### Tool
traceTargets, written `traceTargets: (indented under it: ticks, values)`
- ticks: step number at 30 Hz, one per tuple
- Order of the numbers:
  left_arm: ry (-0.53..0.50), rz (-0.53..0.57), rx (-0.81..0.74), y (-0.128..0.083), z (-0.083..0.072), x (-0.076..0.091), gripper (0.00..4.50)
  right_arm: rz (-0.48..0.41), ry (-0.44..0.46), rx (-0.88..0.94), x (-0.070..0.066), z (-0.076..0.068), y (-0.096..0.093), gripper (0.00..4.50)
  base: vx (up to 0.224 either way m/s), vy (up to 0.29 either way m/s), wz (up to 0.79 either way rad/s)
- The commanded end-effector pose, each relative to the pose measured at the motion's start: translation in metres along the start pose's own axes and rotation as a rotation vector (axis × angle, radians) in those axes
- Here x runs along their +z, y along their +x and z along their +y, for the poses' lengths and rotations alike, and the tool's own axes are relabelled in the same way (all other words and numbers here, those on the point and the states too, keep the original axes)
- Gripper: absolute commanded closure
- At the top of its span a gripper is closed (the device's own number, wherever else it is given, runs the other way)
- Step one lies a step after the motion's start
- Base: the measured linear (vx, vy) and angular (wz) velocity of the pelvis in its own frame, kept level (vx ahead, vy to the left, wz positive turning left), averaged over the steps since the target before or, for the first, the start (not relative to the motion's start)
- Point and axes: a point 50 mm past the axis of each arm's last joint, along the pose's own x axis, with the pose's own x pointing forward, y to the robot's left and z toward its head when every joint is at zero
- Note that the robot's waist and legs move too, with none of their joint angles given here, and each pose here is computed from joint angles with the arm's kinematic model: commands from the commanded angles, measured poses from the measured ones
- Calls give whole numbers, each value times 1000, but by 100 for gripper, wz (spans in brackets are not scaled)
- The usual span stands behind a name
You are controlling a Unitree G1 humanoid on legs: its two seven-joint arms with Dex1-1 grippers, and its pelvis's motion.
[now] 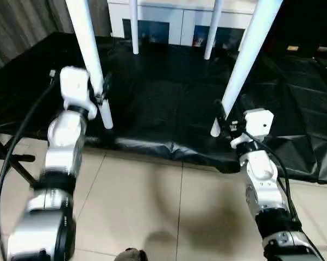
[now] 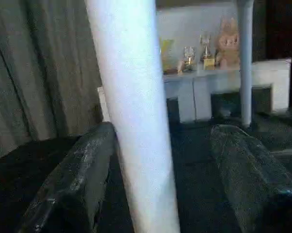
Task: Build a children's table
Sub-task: Flip table
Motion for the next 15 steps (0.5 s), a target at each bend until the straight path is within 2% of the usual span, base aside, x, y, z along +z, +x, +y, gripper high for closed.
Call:
traceTargets:
  ticks: [1, 2, 4, 5, 8, 11, 12, 14, 15]
  values:
    - [-76, -82, -1, -10, -1, 10, 101, -50, 37, 38, 8, 4, -5, 97, 0, 0, 0]
    - [-128, -103, -1, -21, -3, 11, 101, -62, 56, 70, 11, 9, -10, 97, 0, 0, 0]
    - [-140, -112, 2, -29, -3, 11, 101, -70, 63, 74, 12, 11, -13, 97, 0, 0, 0]
    - [-153, -96, 28, -45, -4, 8, 101, -81, 79, 90, 17, 14, -19, 97, 0, 0, 0]
    - [-152, -48, 63, -64, -5, 4, 101, -63, 102, 104, 20, 19, -26, 97, 0, 0, 0]
    - [-170, 113, 98, -78, -12, -3, 101, 58, 105, 85, 15, 20, -34, 97, 0, 0, 0]
    - [-169, 119, 102, -78, -13, -3, 101, 71, 105, 80, 14, 20, -35, 97, 0, 0, 0]
    - [-146, 160, 149, -84, -16, 2, 101, 193, 124, 29, 4, 14, -41, 97, 0, 0, 0]
    - [-124, 152, 162, -86, -17, 5, 101, 215, 127, 19, 2, 13, -42, 97, 0, 0, 0]
